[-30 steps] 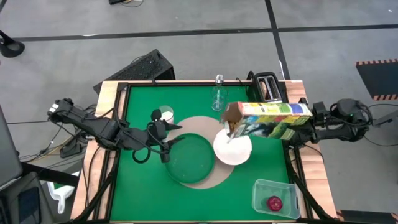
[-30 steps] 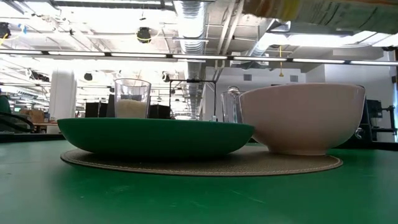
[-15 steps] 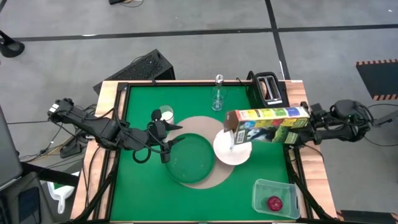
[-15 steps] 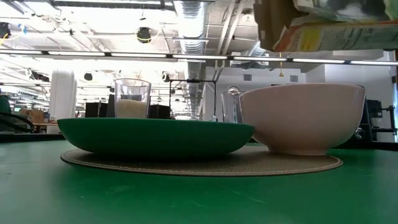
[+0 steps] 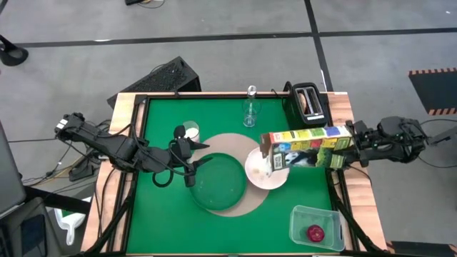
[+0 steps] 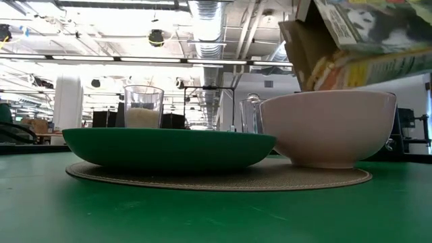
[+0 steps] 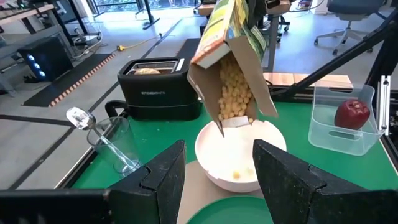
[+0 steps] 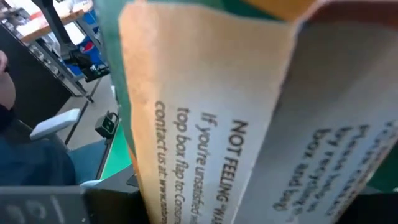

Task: Arrange a breakfast setting
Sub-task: Pour the cereal into the white bowl

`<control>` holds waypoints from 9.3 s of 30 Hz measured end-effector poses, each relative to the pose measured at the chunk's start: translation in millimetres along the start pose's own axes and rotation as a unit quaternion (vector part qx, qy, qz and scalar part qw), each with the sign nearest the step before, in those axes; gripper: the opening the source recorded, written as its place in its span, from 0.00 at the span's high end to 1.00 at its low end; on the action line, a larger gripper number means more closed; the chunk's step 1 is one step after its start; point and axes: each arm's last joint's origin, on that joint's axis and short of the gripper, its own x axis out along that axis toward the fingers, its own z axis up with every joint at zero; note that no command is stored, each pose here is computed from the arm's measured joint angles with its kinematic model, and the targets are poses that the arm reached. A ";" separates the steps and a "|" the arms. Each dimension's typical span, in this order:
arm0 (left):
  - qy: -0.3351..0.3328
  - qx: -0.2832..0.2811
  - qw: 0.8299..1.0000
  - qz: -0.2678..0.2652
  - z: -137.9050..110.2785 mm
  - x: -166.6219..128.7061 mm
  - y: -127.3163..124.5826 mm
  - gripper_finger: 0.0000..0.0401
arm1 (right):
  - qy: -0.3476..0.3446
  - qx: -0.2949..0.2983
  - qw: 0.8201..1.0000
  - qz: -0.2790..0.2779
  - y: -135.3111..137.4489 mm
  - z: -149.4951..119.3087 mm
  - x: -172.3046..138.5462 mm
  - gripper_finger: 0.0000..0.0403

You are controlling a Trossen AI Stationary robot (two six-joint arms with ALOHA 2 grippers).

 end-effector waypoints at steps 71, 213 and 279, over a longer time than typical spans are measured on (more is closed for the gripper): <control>0.003 0.005 1.000 0.001 -0.8 0.0 0.1 0.56 | 0.034 0.003 0.998 -0.044 4.5 15.2 5.4 0.72; 0.005 -0.004 0.998 -0.068 7.9 233.1 7.1 1.00 | 0.015 0.039 0.999 -0.028 -4.8 -9.7 28.3 0.45; 0.078 0.004 0.996 -0.049 -14.8 234.5 7.5 1.00 | 0.028 0.065 0.994 -0.084 -5.7 -7.6 -35.0 0.38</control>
